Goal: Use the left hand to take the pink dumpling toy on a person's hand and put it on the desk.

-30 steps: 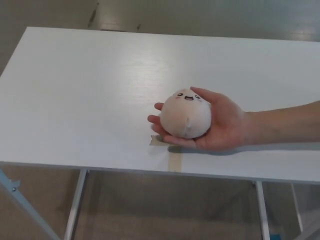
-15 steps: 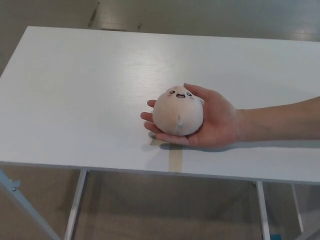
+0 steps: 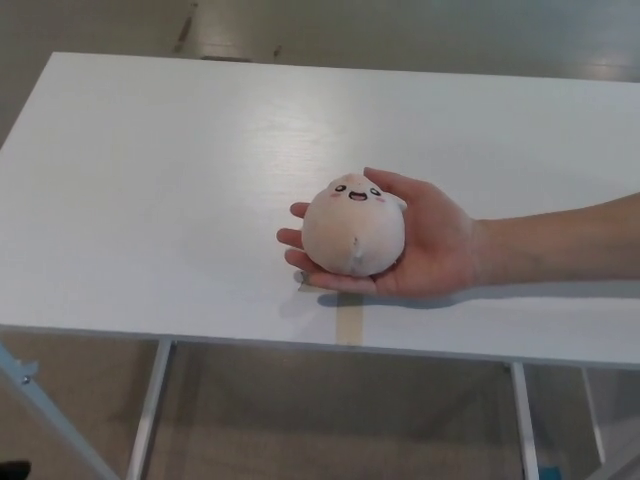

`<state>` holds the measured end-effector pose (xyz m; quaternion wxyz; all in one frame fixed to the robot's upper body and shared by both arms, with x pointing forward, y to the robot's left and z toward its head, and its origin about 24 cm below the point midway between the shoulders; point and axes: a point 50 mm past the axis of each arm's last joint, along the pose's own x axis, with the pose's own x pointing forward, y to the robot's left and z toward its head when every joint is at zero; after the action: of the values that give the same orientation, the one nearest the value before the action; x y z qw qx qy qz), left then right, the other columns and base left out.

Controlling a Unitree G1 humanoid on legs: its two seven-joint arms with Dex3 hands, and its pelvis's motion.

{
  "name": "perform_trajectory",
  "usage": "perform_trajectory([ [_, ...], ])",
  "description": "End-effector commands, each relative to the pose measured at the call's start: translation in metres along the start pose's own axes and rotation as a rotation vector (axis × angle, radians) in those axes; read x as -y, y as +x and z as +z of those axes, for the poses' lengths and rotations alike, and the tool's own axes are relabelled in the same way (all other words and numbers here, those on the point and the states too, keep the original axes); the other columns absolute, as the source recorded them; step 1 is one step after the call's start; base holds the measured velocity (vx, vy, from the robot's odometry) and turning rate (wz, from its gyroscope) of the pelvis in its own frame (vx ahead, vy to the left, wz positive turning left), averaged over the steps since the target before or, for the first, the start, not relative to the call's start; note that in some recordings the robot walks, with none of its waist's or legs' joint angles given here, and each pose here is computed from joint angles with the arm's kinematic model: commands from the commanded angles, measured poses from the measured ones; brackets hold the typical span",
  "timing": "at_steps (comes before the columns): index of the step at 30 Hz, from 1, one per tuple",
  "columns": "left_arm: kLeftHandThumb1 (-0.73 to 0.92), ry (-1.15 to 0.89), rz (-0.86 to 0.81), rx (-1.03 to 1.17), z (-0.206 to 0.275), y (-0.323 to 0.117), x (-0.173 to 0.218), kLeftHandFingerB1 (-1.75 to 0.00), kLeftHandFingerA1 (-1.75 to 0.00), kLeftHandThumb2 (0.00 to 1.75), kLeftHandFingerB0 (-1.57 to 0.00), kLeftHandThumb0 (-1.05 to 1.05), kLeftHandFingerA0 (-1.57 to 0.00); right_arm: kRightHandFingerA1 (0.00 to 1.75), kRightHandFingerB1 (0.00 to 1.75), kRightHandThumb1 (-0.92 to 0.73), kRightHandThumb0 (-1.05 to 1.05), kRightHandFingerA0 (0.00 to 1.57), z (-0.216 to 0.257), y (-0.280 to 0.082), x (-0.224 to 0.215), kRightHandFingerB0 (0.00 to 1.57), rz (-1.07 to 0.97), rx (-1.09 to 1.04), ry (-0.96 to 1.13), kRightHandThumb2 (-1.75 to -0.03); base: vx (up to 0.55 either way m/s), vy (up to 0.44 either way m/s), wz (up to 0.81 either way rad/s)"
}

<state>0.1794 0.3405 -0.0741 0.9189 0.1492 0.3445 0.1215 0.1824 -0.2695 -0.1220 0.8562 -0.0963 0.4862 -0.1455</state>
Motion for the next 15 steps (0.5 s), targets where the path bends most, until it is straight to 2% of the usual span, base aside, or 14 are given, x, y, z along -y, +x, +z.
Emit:
perform_trajectory([
  [1,0.42,0.019,-0.213,0.246,0.017,-0.025,-0.016,-0.41,-0.45,0.67,-0.30,-0.47,-0.35,0.46,0.42,-0.69,-0.20,0.68,-0.003,0.000,0.002,0.52,0.000,-0.015,0.000,-0.61,0.00,0.000,0.00],
  [3,0.43,0.021,-0.263,0.296,0.023,-0.036,-0.022,-0.39,-0.42,0.66,-0.27,-0.49,-0.31,0.46,0.42,-0.69,-0.20,0.68,-0.003,0.000,0.002,0.52,0.000,-0.016,-0.001,-0.60,0.00,0.000,0.00],
  [4,0.41,0.060,-0.359,0.381,0.034,-0.060,-0.033,-0.37,-0.43,0.66,-0.22,-0.51,-0.29,0.46,0.42,-0.69,-0.20,0.68,-0.002,0.000,0.002,0.52,0.003,-0.015,-0.010,-0.60,0.00,0.000,0.00],
  [10,0.40,0.139,-0.492,0.502,0.061,-0.107,-0.055,-0.37,-0.43,0.65,-0.23,-0.49,-0.30,0.46,0.42,-0.69,-0.21,0.67,-0.001,0.000,0.003,0.52,0.001,-0.013,-0.009,-0.61,0.00,0.000,0.00],
  [15,0.37,0.116,-0.645,0.743,0.104,-0.165,-0.086,-0.37,-0.45,0.63,-0.21,-0.46,-0.33,0.46,0.41,-0.69,-0.20,0.67,-0.002,0.000,0.004,0.52,0.003,-0.015,0.005,-0.61,0.00,0.000,0.00],
])
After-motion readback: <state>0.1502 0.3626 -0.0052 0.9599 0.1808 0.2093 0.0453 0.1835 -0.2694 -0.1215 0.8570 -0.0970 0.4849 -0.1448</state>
